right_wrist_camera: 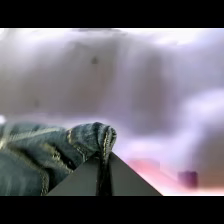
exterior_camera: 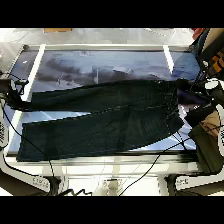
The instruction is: Fold the clothes and pants, and hang the long-sleeved shirts on hangers.
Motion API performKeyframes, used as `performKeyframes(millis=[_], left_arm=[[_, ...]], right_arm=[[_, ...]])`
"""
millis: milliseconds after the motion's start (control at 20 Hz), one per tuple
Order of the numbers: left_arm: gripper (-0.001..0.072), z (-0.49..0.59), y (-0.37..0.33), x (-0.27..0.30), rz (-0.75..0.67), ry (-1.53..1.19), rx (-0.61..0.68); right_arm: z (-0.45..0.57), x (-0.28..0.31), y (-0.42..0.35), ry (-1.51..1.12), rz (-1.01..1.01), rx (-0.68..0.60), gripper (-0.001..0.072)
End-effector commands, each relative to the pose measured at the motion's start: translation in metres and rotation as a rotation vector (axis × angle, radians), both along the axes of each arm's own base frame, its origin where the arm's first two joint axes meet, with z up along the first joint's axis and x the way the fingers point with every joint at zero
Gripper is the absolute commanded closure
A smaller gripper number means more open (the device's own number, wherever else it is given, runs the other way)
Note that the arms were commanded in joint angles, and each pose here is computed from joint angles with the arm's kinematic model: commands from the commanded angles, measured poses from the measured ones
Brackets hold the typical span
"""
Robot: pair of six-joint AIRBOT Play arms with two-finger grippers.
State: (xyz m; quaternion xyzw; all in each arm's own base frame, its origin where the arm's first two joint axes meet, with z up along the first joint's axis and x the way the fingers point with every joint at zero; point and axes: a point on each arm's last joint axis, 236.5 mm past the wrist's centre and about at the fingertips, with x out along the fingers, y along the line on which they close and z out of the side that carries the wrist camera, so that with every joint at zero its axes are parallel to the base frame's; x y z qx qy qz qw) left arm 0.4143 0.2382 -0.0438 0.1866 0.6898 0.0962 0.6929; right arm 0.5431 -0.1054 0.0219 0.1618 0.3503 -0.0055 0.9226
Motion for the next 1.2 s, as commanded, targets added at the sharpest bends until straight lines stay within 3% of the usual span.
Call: performKeyframes(millis=[0,600,650,700,750,800,1150], left_arm=[[0.0678,0.01,0.025,-0.008,-0.021,0.046,0.116],[0.0676,-0.004,0.003,-0.012,0.001,0.063,0.024],[0.0631,-0.003,0.003,-0.012,0.002,0.064,0.025],[0.0381,-0.003,0.003,-0.014,0.003,0.073,0.029],[0.0048,-0.003,0.004,-0.015,0.005,0.078,0.031],[0.0,-0.002,0.006,-0.016,0.018,0.075,0.039],[0.0022,0.022,-0.001,-0.004,0.044,-0.011,0.069]], right_arm=[[0.007,0.01,-0.014,-0.053,-0.071,-0.007,0.0683],[0.001,0.023,0.011,-0.071,-0.038,-0.029,0.0683],[-0.003,0.023,0.011,-0.064,-0.038,-0.027,0.0683],[-0.005,0.023,0.01,-0.059,-0.038,-0.027,0.0666],[-0.007,0.023,0.01,-0.056,-0.037,-0.028,0.0424],[-0.006,0.024,0.01,-0.057,-0.038,-0.028,0.0189],[0.015,0.005,0.016,-0.028,0.029,-0.07,0.0187]])
